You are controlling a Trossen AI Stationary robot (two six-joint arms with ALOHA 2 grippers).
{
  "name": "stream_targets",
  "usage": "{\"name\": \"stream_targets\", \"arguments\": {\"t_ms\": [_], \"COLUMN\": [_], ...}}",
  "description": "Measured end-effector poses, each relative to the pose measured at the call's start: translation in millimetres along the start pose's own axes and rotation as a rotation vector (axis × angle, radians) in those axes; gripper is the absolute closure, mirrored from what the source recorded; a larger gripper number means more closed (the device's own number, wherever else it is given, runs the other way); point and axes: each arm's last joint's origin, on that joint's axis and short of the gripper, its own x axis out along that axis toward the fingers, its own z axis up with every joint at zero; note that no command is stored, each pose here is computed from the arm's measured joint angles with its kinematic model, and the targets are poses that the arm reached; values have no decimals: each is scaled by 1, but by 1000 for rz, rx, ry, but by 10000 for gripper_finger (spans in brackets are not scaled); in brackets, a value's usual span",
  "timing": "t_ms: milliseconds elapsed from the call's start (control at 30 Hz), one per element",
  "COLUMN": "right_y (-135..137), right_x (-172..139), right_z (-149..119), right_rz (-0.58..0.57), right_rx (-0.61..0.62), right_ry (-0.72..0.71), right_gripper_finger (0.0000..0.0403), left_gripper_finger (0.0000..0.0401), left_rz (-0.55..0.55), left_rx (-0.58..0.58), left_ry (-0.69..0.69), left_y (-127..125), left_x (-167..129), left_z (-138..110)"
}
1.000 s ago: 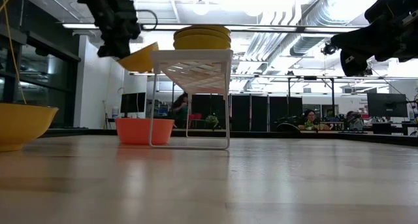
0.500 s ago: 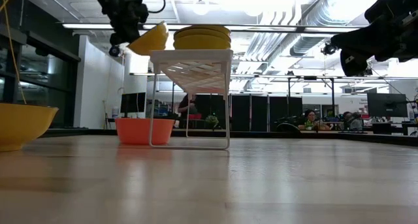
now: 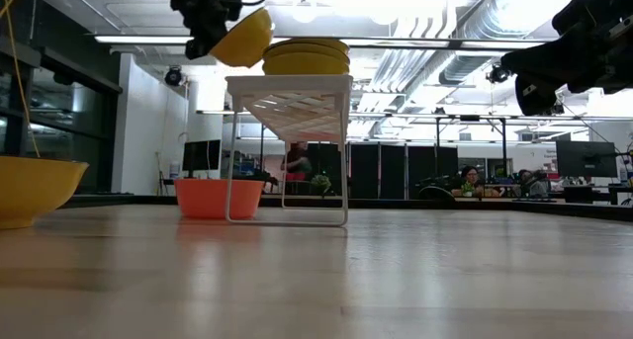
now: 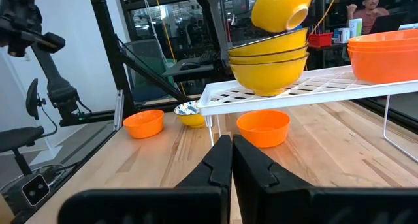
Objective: Pick & Place Mini bowls
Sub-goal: Stack the white and yellow bowl on the stacked white and yellow bowls on the shelf
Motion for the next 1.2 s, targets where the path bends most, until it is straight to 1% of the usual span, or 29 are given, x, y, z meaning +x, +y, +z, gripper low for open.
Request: {"name": "stream_targets", "arguments": {"t_ms": [167,367,500,767,867,1033,1133,1200], "right_y": [0,0,0,0,0,5,6,7], "right_x": [0,0,0,0,0,0,-1,-1], "right_z": [0,0,0,0,0,0,0,0], "right_rz": [0,0,0,0,6,154,207,232], "right_rx": [0,0,0,0,0,-2,-4,-27], "right_ry": [0,0,0,1,1,16,21,22], "right_gripper_finger": [402,402,402,402,402,402,402,402], "left_gripper_finger": [399,399,399,399,399,399,399,399], "left_rz": [-19,1,20,47,53,72,72,70], "left_rx": [-28,-144,-195,-251,-270,-304,-317,-316], "left_ry": [9,59,102,221,244,281,317,325], "left_y": [-11,-27,-42,-71,-76,-78,-78,-79], "left_x": [6,9,6,23,30,41,47,54], "left_z": [10,16,21,39,47,60,67,72]}}
